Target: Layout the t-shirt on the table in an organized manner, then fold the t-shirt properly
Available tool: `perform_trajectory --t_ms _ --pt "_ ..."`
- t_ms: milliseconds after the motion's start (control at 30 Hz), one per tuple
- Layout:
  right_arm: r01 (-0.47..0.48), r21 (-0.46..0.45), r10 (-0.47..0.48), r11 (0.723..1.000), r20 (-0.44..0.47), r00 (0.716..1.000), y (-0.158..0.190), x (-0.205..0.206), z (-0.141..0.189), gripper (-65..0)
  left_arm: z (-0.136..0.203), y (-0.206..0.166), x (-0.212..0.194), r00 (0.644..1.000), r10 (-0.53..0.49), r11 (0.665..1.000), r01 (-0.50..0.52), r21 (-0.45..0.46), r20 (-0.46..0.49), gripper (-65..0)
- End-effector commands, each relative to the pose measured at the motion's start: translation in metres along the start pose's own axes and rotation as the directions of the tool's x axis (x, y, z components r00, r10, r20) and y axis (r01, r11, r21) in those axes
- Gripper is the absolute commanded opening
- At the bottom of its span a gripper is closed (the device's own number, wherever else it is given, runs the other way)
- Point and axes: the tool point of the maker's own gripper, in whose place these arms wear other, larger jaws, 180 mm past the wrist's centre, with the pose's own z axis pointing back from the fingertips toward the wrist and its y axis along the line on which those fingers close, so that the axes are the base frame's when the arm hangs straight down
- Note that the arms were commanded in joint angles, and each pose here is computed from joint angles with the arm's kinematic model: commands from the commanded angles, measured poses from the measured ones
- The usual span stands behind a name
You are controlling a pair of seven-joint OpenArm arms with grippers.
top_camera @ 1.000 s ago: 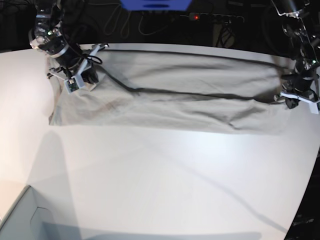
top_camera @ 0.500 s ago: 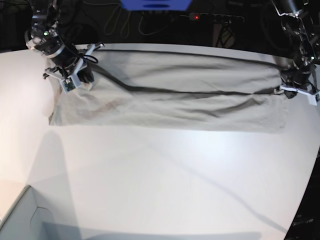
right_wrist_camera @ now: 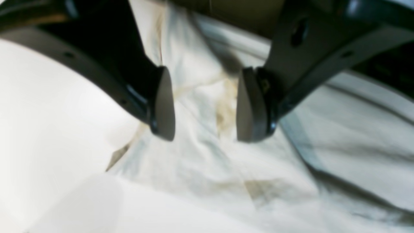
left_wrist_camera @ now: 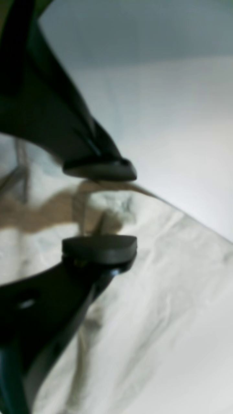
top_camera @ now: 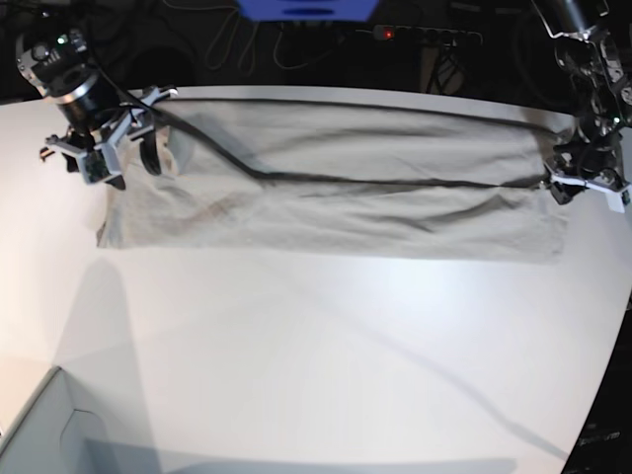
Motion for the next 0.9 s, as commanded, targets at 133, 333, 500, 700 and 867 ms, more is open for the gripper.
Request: perform_trajectory --t_ms 133,333,500,700,867 --pt "-0.068 0.074 0.064 0.995 0.052 0.997 0.011 0.047 -0.041 -33.8 0.002 0.0 0.02 0.999 -0.011 1.0 0.011 -0.006 0.049 -24.4" --pt "-0.099 0.183 0.12 0.978 -0.108 0.987 0.031 0.043 -0.091 -30.4 0.002 0.002 0.02 0.999 -0.009 1.0 0.009 -0.002 0.05 -13.2" --pt "-0.087 0.292 0.139 0.952 -0.164 0.976 0.065 0.02 -0.107 -30.3 0.003 0.004 0.021 0.999 -0.012 1.0 0.012 0.001 0.053 -13.2" --pt "-0.053 0.337 0.121 0.94 -0.184 0.975 0.078 0.007 -0.121 -30.5 0.002 0.003 0.022 0.998 -0.011 1.0 0.011 0.0 0.054 -13.2" --pt "-0.056 0.324 0.116 0.944 -0.17 0.979 0.071 0.013 -0.124 -30.6 0.002 0.003 0.022 0.998 -0.011 1.0 0.011 0.0 0.054 -13.2"
